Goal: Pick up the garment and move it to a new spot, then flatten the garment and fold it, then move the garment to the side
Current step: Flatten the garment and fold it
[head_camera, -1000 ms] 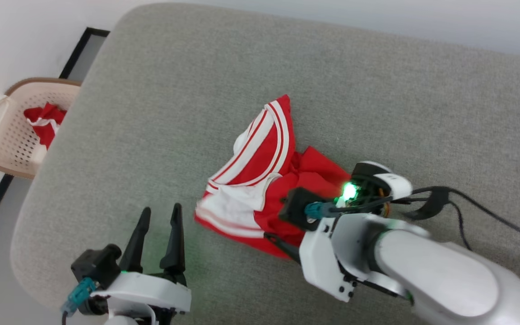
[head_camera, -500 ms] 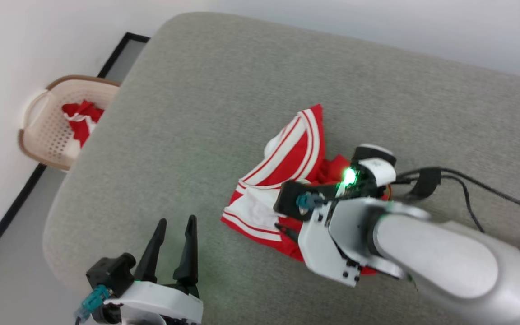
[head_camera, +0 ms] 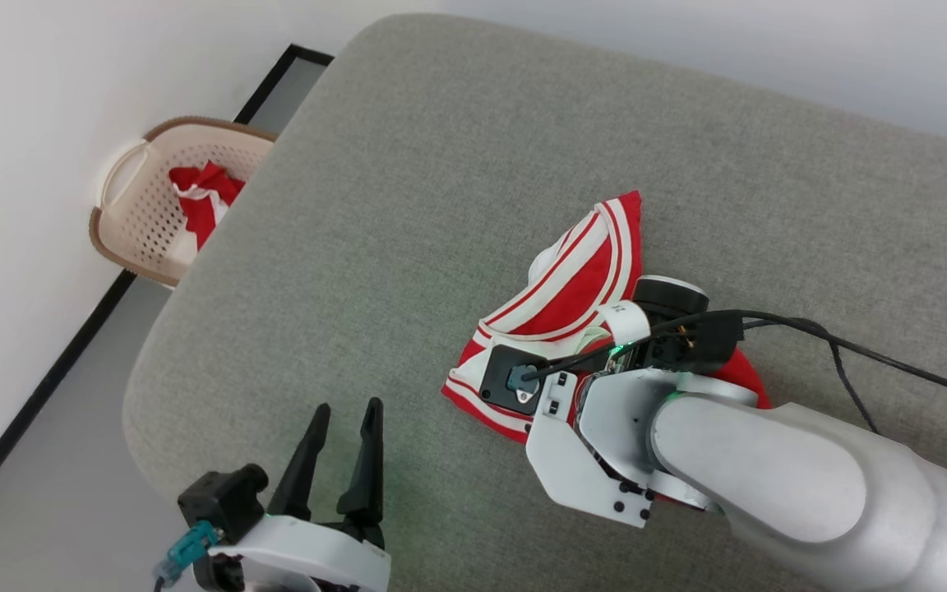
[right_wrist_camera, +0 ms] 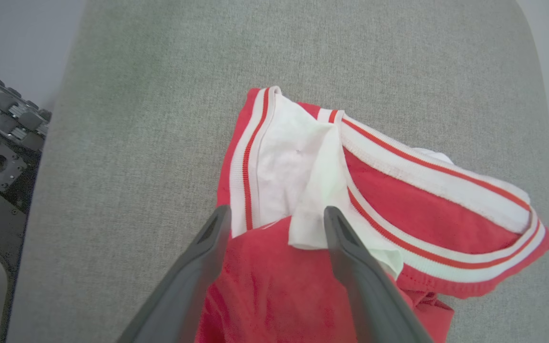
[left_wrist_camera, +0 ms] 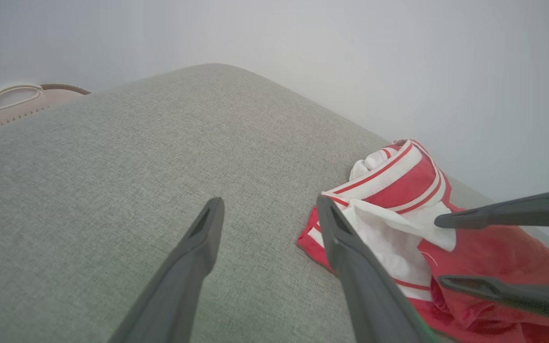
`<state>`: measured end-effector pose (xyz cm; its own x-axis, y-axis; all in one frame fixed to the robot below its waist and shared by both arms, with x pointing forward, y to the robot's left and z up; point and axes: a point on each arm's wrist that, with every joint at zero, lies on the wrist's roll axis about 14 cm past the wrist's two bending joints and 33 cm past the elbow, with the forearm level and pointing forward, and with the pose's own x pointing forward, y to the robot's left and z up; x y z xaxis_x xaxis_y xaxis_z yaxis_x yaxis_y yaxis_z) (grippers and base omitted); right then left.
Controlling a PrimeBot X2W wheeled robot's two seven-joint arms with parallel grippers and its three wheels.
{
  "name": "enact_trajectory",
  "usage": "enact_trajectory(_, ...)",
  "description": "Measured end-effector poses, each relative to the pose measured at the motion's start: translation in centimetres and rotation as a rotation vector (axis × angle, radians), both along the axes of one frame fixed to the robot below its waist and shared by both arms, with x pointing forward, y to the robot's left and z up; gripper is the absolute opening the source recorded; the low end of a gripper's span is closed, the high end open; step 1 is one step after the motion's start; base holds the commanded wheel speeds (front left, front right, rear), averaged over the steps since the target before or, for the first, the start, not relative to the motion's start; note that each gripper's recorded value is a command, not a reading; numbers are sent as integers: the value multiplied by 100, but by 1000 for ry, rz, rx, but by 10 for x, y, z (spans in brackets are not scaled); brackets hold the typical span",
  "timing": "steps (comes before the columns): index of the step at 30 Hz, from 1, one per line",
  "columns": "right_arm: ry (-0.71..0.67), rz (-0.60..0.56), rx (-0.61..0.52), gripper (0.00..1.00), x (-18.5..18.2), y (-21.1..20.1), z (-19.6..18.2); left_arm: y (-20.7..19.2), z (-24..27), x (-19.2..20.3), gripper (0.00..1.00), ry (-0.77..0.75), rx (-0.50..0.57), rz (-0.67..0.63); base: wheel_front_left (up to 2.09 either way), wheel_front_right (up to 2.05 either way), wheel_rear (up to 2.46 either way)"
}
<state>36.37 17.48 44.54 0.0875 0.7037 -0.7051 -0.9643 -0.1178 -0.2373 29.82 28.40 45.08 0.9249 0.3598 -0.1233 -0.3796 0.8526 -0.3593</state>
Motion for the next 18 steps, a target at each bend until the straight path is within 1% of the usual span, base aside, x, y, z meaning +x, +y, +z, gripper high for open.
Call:
enact_trajectory(6,-24,5,-11,100,7,2,-6,-1,-3,2,100,7,-21,7,0,0,0)
enact_trajectory(12,-67,-12,-4,100,25,6,-9,-1,-7,2,100,19,-29,15,0,0,0)
enact_trajectory(18,-79,-27,-12,100,35,9,-22,-1,-8,8,100,20,-36,12,0,0,0)
